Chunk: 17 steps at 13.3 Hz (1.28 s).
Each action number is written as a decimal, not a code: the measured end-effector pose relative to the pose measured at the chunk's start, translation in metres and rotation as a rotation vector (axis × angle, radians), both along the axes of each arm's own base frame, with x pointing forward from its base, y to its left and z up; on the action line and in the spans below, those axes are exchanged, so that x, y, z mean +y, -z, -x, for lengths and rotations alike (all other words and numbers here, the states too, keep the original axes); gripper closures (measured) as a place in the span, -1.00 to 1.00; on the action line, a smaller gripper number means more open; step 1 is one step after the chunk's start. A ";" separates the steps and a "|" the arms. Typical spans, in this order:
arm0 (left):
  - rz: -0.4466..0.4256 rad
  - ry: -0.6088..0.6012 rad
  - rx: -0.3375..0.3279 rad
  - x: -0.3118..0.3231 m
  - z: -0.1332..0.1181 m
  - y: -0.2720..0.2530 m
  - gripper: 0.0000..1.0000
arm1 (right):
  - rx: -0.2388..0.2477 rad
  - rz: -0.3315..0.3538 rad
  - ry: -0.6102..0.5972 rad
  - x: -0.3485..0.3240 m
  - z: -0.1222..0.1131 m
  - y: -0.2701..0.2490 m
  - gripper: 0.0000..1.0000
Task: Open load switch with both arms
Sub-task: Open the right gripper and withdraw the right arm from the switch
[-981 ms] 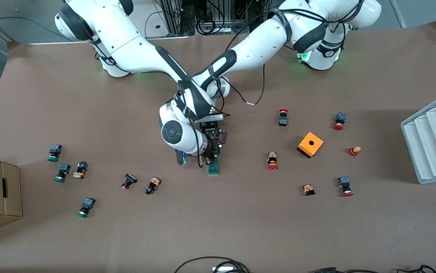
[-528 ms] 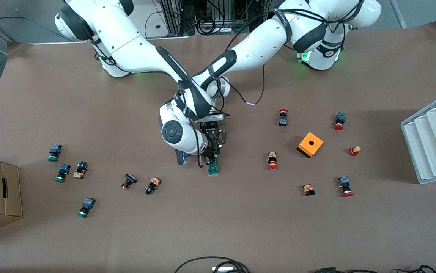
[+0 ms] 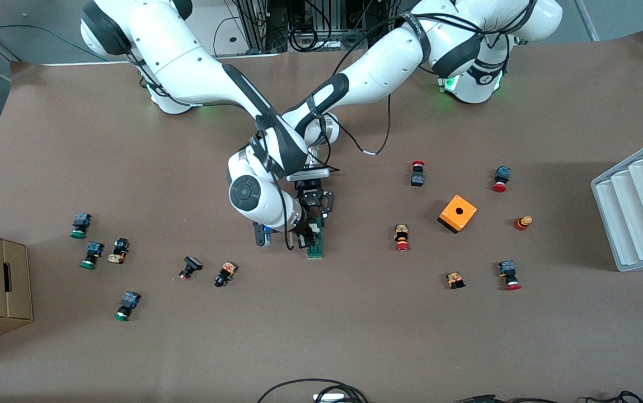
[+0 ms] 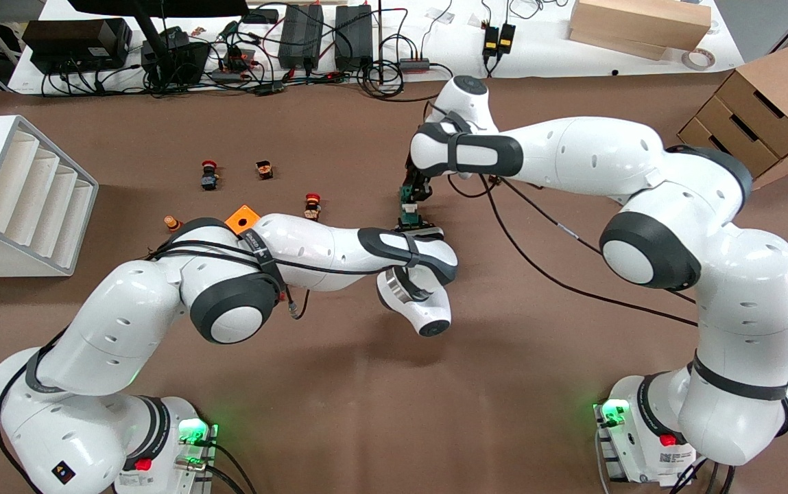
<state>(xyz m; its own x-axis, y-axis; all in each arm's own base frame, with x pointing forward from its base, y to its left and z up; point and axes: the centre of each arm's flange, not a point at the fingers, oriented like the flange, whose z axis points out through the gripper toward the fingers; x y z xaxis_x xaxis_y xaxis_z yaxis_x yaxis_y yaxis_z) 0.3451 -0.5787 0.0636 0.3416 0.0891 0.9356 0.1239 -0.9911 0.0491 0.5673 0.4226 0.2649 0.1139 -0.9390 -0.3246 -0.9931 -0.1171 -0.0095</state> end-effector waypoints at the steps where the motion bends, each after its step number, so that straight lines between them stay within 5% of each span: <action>1: 0.000 0.000 0.000 0.000 0.000 0.000 -0.14 | -0.031 0.018 -0.030 -0.007 -0.005 -0.018 -0.39; 4: 0.001 0.002 0.001 -0.001 0.001 0.000 -0.34 | -0.110 0.051 -0.235 -0.041 -0.022 -0.067 -0.99; 7: 0.002 0.005 0.007 -0.001 0.003 0.001 -0.97 | -0.180 0.043 -0.494 -0.126 -0.050 -0.132 -1.00; 12: 0.001 0.005 0.007 -0.002 0.003 0.002 -1.00 | -0.299 0.063 -0.962 -0.317 -0.051 -0.250 -1.00; 17: -0.019 -0.040 0.087 -0.014 0.012 -0.019 -1.00 | -0.408 0.192 -1.381 -0.466 0.002 -0.343 -1.00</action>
